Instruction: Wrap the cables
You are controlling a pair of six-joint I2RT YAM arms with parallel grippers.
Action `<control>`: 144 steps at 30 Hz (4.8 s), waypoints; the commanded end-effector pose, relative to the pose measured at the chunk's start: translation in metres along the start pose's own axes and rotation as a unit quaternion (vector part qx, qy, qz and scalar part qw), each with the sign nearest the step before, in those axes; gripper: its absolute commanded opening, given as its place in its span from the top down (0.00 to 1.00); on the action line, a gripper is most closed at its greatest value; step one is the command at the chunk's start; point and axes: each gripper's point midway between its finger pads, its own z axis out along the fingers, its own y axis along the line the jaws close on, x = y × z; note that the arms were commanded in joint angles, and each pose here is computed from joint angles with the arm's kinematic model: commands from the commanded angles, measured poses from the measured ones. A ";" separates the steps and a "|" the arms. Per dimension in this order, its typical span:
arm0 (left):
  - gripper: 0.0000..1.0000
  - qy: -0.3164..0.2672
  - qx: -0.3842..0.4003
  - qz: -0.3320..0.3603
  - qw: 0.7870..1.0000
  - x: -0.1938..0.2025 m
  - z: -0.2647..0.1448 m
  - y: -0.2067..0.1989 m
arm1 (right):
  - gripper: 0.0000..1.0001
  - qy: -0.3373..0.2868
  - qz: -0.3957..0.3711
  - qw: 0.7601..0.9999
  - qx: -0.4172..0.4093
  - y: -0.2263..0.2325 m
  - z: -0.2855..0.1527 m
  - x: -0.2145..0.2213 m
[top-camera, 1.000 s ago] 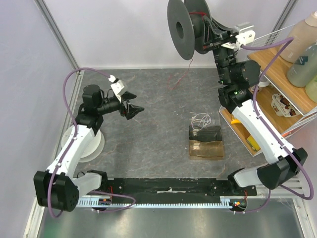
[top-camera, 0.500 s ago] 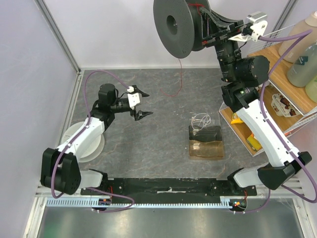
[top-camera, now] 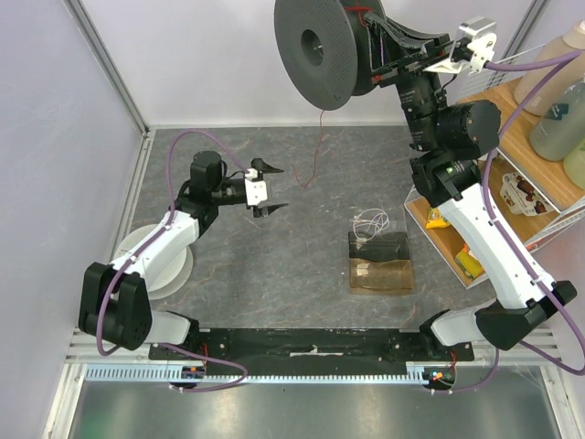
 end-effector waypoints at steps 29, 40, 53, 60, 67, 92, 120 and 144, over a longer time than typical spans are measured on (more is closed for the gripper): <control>0.51 0.026 0.056 0.231 0.971 0.044 0.045 0.015 | 1.00 -0.072 0.079 0.994 -0.031 0.029 0.005 -0.074; 0.75 0.011 0.125 0.203 0.971 0.037 0.032 -0.050 | 1.00 -0.070 0.089 0.994 -0.008 0.021 0.010 -0.070; 0.52 0.031 0.021 0.242 0.970 0.029 0.044 0.015 | 1.00 -0.064 0.112 0.992 -0.016 0.026 0.008 -0.070; 0.78 0.056 0.050 0.223 0.972 0.052 0.050 0.011 | 1.00 -0.070 0.112 0.991 -0.008 0.024 0.009 -0.076; 0.98 0.024 0.128 0.193 0.972 0.025 0.042 -0.042 | 1.00 -0.060 0.071 0.994 0.054 -0.002 0.011 -0.054; 0.98 -0.172 0.262 0.197 0.929 -0.211 -0.037 -0.199 | 1.00 0.077 -0.250 0.953 0.154 -0.083 -0.025 0.184; 0.98 -0.143 -0.074 0.257 0.953 -0.331 -0.060 -0.024 | 1.00 0.193 -0.301 0.927 -0.112 -0.057 -0.139 0.246; 0.98 0.123 -0.335 0.224 0.907 -0.163 -0.122 0.203 | 1.00 0.155 -0.217 0.944 -0.195 -0.002 -0.159 0.138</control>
